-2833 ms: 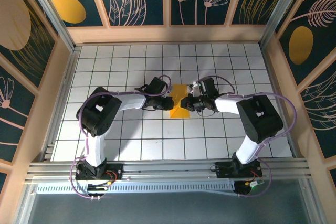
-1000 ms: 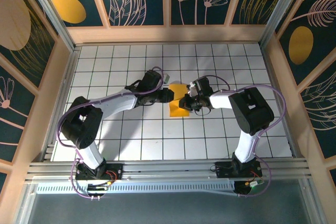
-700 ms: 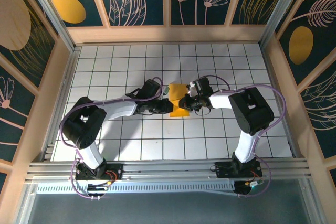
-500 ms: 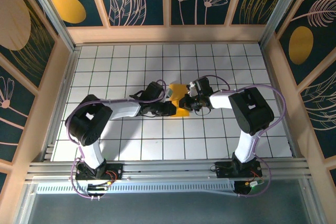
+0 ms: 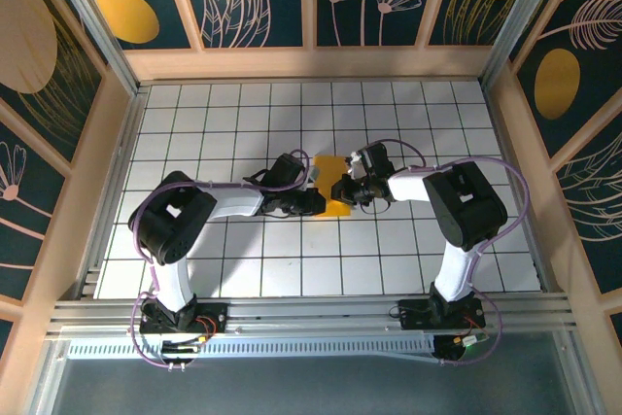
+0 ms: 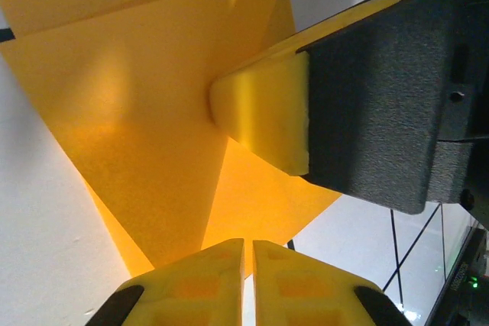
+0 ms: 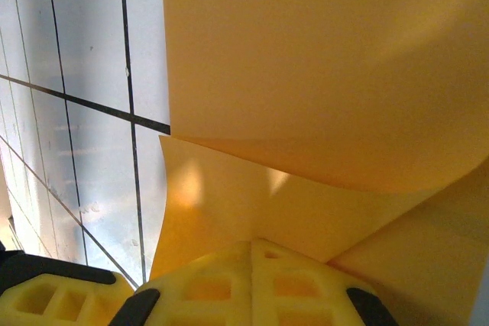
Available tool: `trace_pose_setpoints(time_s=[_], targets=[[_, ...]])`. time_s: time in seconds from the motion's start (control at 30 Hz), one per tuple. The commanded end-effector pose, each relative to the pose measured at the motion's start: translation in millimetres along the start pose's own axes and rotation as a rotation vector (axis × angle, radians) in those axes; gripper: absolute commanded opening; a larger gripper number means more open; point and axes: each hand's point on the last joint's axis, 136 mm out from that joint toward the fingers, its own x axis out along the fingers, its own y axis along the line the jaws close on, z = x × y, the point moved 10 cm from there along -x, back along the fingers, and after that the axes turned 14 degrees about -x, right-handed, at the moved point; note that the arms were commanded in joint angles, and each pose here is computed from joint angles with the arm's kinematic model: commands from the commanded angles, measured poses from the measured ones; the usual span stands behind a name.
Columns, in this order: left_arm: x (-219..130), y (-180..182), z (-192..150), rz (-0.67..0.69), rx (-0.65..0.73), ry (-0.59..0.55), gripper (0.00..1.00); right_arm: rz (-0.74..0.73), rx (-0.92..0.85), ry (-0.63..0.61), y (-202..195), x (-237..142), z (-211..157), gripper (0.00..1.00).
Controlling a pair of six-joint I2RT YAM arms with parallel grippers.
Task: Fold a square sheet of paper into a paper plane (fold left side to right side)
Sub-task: Fold the triangle a second time at the center of the table.
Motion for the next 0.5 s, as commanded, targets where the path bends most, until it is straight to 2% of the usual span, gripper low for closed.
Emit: trace_pose_setpoints(time_s=[0.0,0.47], targets=[[6,4,1,0.014,-0.01,-0.01,0.11,-0.072,0.02,0.068,-11,7,-15,0.0],[9,15,-4,0.063,-0.02,-0.001,0.11,-0.078,0.019,0.073,-12,7,-15,0.0]])
